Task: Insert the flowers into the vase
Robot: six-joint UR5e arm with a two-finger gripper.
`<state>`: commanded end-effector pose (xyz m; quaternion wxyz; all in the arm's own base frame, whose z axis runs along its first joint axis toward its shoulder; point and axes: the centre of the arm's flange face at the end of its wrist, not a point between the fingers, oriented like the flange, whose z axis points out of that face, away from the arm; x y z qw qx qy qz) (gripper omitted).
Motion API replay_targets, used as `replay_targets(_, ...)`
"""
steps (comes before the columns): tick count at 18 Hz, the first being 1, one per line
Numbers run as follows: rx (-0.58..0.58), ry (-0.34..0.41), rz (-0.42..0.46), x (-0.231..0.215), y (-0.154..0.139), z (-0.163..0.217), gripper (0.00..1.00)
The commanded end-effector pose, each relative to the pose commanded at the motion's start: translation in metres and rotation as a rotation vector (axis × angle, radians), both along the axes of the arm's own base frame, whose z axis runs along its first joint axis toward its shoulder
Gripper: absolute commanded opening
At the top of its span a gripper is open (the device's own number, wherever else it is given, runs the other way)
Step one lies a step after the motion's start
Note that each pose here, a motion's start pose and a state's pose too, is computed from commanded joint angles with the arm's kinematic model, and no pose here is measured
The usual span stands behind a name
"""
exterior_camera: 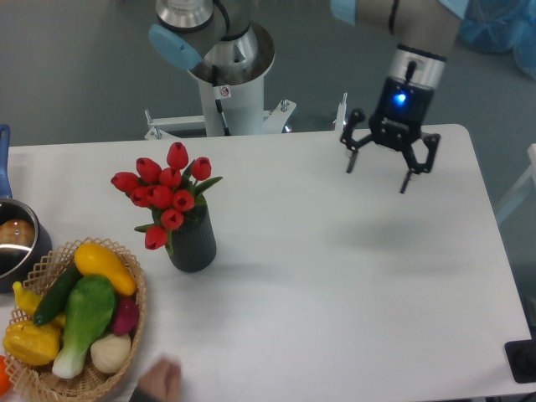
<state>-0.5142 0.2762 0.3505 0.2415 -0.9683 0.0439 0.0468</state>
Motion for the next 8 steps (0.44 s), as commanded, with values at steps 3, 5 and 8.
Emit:
replay_targets(3, -0.178, 0.023, 0.007, -0.03, 0.005, -0.022, 1.0)
replay_targets(5, -0.322, 0.084, -0.023, -0.033, 0.026, -0.017, 1.0)
replay_targets(8, -0.438, 0.129, -0.044, -0.029, 0.044, -0.018, 1.0)
